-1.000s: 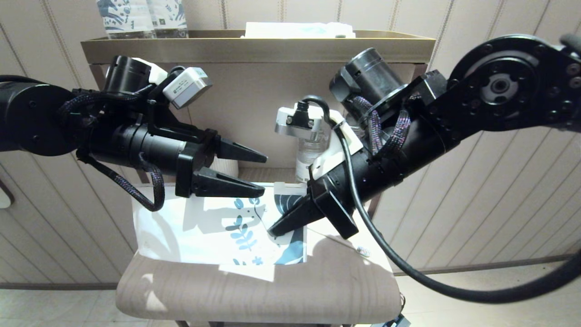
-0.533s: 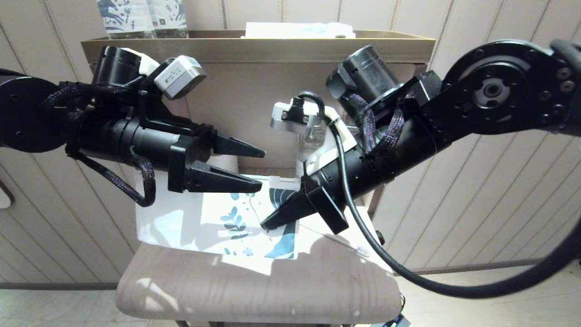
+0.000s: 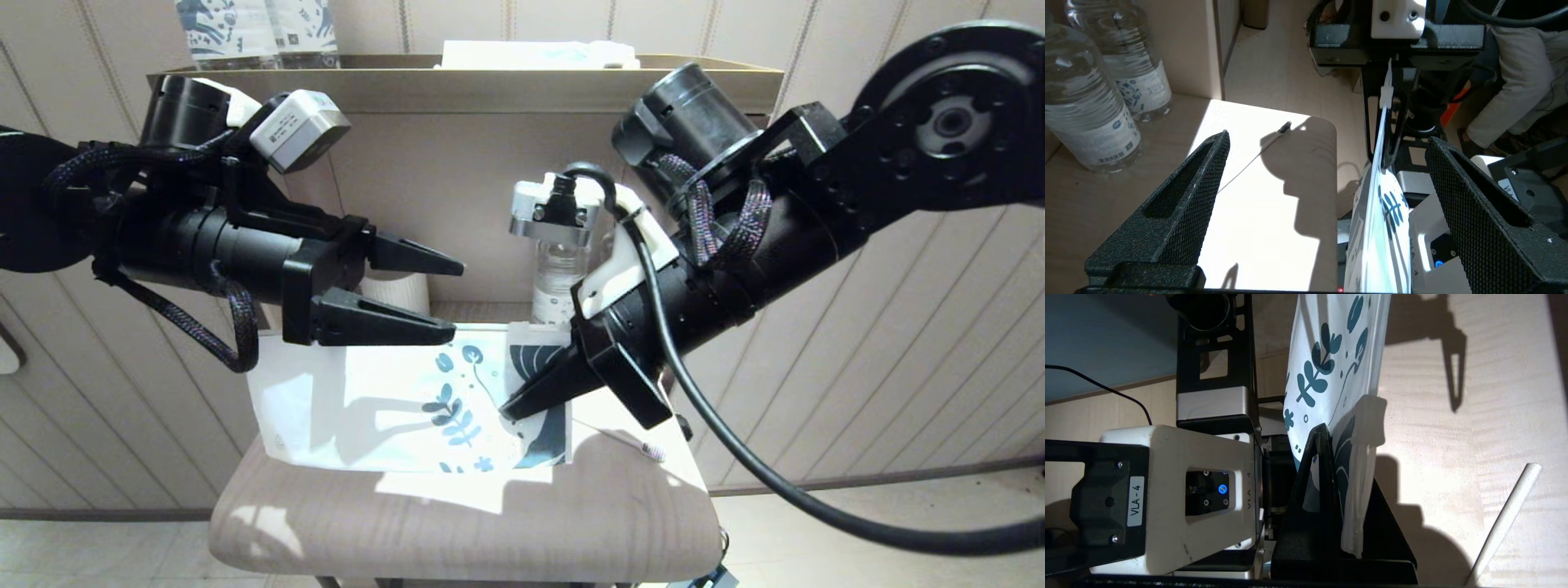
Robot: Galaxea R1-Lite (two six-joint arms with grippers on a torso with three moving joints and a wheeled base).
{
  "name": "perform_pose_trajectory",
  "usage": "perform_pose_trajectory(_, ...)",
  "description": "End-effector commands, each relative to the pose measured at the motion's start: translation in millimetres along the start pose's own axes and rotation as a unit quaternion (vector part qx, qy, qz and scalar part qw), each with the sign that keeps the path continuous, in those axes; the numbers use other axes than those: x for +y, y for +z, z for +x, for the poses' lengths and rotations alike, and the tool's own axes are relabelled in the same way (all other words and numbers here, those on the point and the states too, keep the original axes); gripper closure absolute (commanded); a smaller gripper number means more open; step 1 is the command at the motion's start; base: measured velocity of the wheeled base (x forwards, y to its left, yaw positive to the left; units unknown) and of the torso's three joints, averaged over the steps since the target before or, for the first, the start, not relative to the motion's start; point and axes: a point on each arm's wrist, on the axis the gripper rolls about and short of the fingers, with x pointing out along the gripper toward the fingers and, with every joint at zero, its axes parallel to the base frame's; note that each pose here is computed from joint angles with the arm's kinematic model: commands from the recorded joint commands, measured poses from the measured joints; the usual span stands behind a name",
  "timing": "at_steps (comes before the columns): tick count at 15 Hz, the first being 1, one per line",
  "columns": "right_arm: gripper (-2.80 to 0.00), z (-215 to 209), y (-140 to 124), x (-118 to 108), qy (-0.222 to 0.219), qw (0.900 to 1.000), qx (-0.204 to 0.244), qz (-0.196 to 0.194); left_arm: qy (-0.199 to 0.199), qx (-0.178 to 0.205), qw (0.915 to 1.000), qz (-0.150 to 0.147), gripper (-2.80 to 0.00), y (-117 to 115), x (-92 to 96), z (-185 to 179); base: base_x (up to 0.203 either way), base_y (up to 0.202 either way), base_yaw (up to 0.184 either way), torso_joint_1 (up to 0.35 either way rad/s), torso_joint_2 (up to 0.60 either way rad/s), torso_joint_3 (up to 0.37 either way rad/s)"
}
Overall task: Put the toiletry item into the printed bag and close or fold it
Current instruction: Open the storage bag
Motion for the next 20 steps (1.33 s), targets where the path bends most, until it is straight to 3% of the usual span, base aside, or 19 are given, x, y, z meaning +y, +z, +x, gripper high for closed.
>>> perform_pose_trajectory(1, 0.00, -1.3, 1.0, 1.8, 0.002, 1.000, -0.002, -0.003, -0.002, -0.003, 1.0000, 0.001, -2.80, 1.2, 3.9, 0.5, 0.000, 0.000, 0.000, 0.000, 0.00, 0.000)
perform_pose_trajectory(5, 0.00, 10.5, 1.4, -7.3, 0.025, 1.000, -0.020, -0.001, -0.004, -0.004, 0.9997, -0.025, -2.80, 1.9, 8.8, 2.8, 0.000, 0.000, 0.000, 0.000, 0.00, 0.000)
perform_pose_trajectory(12, 0.00, 24.3, 8.4, -13.1, 0.042, 0.998, -0.054, -0.003, -0.018, -0.009, 0.9993, -0.031, -2.80, 2.1, 9.1, 4.2, 0.000, 0.000, 0.000, 0.000, 0.00, 0.000)
perform_pose_trajectory(14, 0.00, 26.5, 9.0, -12.2, 0.044, 0.998, -0.054, -0.002, -0.018, -0.010, 0.9994, -0.028, -2.80, 1.9, 8.9, 4.1, 0.000, 0.000, 0.000, 0.000, 0.00, 0.000)
perform_pose_trajectory(18, 0.00, 27.2, 9.4, -12.2, 0.044, 0.998, -0.054, 0.006, -0.013, -0.022, 0.9997, 0.004, -2.80, -2.0, 8.7, 4.7, 0.000, 0.000, 0.000, 0.000, 0.00, 0.000)
perform_pose_trajectory(20, 0.00, 26.9, 9.4, -12.7, 0.043, 0.998, -0.055, 0.011, -0.014, -0.022, 0.9997, 0.004, -2.80, -4.2, 7.7, 4.9, 0.000, 0.000, 0.000, 0.000, 0.00, 0.000)
